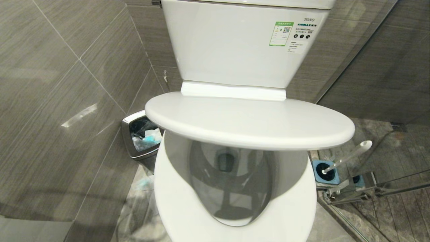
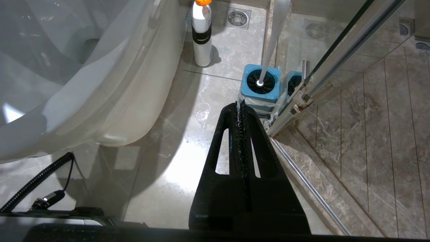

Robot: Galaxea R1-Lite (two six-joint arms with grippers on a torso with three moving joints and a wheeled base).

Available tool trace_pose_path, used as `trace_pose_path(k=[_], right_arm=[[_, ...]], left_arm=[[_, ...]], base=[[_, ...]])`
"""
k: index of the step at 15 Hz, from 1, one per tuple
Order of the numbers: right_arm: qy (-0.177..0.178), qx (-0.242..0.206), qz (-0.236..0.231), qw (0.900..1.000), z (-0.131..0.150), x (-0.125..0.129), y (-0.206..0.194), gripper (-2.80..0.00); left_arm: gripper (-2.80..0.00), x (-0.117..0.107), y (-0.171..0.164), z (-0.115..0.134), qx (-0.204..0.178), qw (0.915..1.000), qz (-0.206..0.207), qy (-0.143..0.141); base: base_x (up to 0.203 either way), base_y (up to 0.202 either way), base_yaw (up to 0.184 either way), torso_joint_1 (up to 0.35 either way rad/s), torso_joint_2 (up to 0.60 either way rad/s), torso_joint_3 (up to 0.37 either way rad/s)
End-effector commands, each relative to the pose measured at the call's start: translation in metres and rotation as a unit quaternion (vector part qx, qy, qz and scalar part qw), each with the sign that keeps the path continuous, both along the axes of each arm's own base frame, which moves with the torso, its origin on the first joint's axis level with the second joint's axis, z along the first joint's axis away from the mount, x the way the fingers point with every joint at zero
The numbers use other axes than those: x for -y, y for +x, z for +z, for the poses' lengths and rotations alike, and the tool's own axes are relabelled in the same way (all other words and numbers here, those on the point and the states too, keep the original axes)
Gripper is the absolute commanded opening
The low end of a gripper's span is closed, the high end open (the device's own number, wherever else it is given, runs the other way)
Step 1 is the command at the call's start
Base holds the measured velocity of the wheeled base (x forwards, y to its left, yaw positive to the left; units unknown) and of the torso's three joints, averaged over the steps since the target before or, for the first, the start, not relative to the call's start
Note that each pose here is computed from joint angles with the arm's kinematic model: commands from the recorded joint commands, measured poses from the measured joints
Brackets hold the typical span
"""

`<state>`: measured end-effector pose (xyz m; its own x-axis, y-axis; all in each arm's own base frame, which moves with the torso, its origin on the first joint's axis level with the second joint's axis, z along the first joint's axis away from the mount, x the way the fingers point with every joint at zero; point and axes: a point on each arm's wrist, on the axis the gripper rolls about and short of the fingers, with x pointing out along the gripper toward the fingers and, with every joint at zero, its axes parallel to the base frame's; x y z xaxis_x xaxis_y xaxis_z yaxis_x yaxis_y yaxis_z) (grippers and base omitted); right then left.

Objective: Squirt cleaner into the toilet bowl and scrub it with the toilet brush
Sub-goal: Close the toilet lid

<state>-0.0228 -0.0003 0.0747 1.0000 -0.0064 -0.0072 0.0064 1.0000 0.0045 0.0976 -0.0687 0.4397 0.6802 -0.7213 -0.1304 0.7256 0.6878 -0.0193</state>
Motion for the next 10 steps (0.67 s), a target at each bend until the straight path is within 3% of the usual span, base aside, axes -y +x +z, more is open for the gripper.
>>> trace_pose_path(k=[1, 5, 8, 10], right_arm=[[0.000, 0.000, 0.000, 1.000, 0.000, 0.000, 0.000, -2.80], [0.000, 0.000, 0.000, 1.000, 0.000, 0.000, 0.000, -2.80], [0.000, 0.000, 0.000, 1.000, 0.000, 0.000, 0.000, -2.80], [0.000, -0.001, 0.000, 1.000, 0.000, 0.000, 0.000, -2.80]], left_arm=[[-2.80, 0.013, 0.011, -0.006, 0.062, 0.9925, 0.030, 0.101], [-2.80, 0.025, 0.008, -0.015, 0.056, 0.9905, 0.017, 0.124], [-2.80, 0.018, -0.003, -0.031, 0.017, 0.9876, -0.001, 0.156], [-2.80, 0.012, -0.010, -0.032, 0.010, 0.9876, 0.003, 0.157]], base=[[0.000, 0.000, 0.000, 0.000, 0.00, 0.000], [0.000, 0.000, 0.000, 0.000, 0.00, 0.000], [0.000, 0.000, 0.000, 0.000, 0.00, 0.000], [0.000, 0.000, 0.000, 0.000, 0.00, 0.000]])
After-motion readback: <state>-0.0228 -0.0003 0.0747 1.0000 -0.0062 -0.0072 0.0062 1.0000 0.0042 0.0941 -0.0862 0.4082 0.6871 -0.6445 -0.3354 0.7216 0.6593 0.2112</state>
